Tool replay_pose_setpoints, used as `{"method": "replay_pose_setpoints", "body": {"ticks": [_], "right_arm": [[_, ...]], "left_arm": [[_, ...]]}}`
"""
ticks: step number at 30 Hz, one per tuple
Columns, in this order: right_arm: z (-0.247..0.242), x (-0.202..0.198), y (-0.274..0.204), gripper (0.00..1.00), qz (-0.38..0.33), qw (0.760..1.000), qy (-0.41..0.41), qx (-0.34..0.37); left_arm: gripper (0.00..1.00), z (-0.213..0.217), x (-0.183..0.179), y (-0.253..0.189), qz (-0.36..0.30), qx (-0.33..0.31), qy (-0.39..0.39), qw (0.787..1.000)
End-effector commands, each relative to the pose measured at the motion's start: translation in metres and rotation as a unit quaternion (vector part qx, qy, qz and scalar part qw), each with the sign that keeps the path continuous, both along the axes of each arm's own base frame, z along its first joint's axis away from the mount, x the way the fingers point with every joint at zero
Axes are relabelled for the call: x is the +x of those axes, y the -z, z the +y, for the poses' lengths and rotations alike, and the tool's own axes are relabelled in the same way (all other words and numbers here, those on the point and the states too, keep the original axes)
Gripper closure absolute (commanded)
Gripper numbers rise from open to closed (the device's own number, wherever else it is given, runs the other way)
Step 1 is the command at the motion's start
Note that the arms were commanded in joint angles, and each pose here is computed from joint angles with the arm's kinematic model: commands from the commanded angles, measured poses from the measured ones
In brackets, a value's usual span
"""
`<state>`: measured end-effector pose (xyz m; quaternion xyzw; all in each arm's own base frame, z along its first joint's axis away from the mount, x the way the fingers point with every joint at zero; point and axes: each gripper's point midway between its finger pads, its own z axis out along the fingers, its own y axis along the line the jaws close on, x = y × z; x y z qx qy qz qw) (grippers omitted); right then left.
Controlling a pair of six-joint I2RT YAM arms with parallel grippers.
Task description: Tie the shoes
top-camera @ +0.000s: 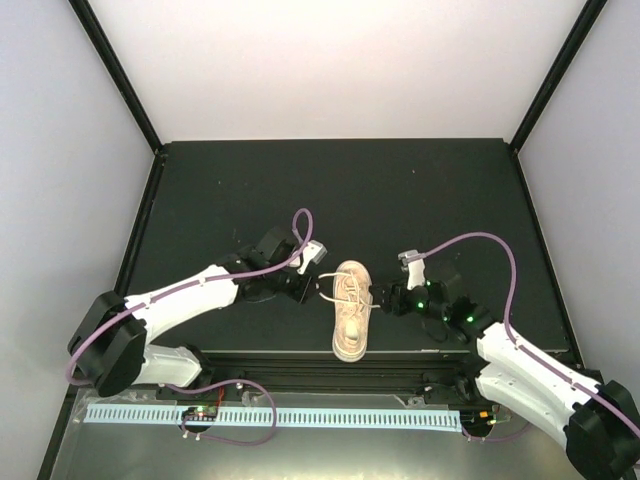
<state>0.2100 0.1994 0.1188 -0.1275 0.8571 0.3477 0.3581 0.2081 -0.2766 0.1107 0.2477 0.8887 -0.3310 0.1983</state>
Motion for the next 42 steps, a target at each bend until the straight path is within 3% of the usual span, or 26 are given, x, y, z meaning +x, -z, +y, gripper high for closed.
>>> {"method": "replay_pose_setpoints", "body": {"ticks": [1,6,29,39,42], "right_arm": [[-0.003,-0.013,0.022,0.36,0.040,0.999,-0.012,-0.013],[0.003,-0.023,0.039,0.47,0.056,0.996,-0.055,-0.046],[0.036,-0.026,0.044,0.54,0.036,0.988,-0.133,-0.067],[0.033,-0.016,0.036,0.95,0.017,0.993,-0.103,-0.060],[0.018,-0.005,0.031,0.98,0.011,0.996,-0.048,-0.073]], "left_arm": [[0.98,0.002,0.002,-0.011,-0.034,0.035,0.052,0.997],[0.98,0.004,0.004,-0.012,-0.052,0.060,0.078,0.994],[0.99,0.002,0.005,-0.008,-0.055,0.065,0.093,0.992],[0.99,0.003,0.008,-0.003,-0.054,0.061,0.074,0.994],[0.99,0.008,0.013,-0.001,-0.047,0.052,0.048,0.996]]}}
